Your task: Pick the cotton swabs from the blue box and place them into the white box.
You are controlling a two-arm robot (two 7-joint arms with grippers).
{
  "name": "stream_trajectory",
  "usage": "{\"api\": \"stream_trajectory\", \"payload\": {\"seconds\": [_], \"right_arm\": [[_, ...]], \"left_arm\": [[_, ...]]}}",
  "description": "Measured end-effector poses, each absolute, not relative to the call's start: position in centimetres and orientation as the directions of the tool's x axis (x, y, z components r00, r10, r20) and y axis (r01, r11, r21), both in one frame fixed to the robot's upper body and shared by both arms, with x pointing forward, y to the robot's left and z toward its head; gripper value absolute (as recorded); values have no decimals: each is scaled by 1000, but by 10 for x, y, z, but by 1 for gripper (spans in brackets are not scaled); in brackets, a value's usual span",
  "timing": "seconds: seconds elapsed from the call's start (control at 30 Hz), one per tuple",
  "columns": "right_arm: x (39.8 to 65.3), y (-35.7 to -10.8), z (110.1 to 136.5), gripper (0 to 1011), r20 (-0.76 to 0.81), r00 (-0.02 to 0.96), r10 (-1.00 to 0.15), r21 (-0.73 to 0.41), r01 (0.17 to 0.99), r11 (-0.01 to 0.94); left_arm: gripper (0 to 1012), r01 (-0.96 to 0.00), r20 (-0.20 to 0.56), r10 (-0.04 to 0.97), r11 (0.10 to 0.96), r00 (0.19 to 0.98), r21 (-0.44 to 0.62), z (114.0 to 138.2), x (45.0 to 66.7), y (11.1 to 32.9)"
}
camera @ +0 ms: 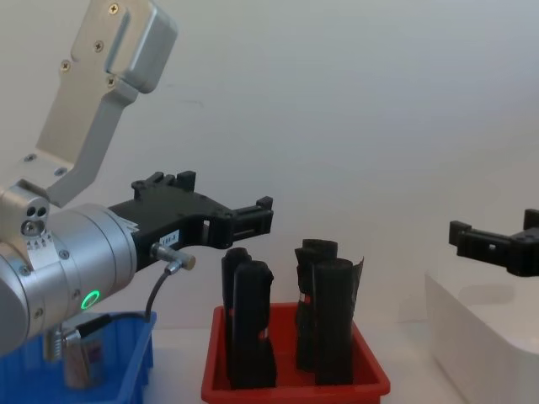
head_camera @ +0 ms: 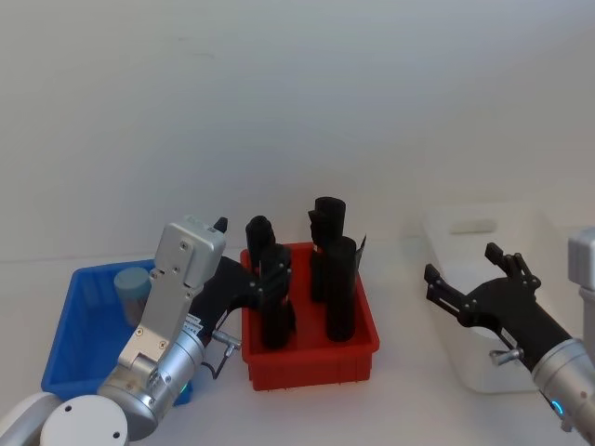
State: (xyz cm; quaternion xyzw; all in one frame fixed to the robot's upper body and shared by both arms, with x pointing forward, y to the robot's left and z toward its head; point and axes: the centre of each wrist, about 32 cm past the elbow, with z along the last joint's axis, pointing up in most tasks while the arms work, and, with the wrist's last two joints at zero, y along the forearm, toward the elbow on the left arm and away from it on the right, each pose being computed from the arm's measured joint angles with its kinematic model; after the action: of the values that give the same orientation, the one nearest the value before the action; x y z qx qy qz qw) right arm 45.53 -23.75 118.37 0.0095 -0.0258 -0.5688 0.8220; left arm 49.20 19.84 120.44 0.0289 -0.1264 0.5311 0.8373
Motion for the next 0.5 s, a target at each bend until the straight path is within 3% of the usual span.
{"api": "stream_trajectory", "payload": {"seconds": [0.5], "right_arm": [[493, -231, 1170, 1001, 36, 398, -917, 2, 917, 399]], "left_arm": [[1004, -897, 242, 882, 434, 404, -86, 1204, 492, 198]]}}
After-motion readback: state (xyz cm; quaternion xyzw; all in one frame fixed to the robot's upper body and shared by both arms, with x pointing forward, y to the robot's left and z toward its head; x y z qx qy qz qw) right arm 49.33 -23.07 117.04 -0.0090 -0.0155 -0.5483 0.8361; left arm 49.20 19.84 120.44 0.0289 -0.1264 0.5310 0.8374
